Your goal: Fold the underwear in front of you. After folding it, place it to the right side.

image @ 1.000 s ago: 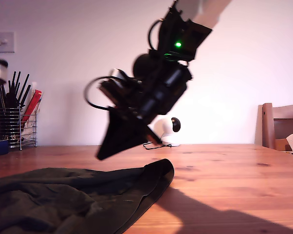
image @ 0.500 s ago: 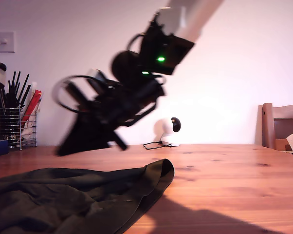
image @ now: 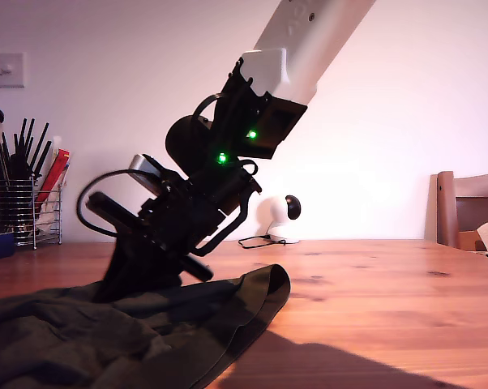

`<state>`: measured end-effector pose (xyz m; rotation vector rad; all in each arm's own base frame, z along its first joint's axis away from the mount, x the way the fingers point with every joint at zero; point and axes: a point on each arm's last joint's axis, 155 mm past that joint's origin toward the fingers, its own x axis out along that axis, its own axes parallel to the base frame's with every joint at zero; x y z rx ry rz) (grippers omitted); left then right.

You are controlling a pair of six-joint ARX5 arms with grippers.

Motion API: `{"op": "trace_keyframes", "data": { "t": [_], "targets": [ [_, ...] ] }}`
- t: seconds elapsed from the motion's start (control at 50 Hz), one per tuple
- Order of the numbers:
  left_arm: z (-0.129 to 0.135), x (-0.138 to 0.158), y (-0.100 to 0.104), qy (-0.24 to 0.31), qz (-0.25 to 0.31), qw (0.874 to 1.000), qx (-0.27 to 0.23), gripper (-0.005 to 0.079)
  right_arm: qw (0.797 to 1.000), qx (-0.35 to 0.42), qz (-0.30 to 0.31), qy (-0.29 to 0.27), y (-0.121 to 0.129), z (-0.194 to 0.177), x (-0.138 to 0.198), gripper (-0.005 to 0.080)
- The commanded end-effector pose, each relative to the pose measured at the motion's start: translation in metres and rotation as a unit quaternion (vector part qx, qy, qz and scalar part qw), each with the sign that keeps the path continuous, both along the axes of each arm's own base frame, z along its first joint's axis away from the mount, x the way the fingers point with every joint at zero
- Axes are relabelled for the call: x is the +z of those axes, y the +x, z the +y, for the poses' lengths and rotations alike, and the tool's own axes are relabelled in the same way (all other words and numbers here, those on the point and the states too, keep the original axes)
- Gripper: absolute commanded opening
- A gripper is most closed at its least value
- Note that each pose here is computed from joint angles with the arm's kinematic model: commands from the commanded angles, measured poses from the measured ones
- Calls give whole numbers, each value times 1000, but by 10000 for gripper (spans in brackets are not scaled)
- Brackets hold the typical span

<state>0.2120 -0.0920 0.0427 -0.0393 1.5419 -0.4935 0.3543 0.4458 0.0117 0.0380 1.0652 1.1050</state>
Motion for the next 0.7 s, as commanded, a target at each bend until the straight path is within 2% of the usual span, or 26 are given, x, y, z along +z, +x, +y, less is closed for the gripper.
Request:
{"op": "trace_keyframes", "data": {
  "t": [0.0,0.18,0.36,0.54,0.68],
  "targets": [
    [-1,-1,5,-2,-10,1000,-5,-20,1000,-3,-7,-8,1,-1,-6,-11],
    [-4,0,22,-6,-45,999,-4,-20,1000,-1,0,-17,-3,-1,-14,-11],
    [-4,0,27,-6,-56,998,-4,-20,999,0,11,-34,-8,-3,-34,-11],
    [-5,1,36,-9,-75,997,-5,-20,997,-34,-32,-67,15,-16,-41,-11],
    [-6,3,44,-11,-93,996,-5,-20,993,-65,-44,-90,34,-34,-45,-11]
  ]
}}
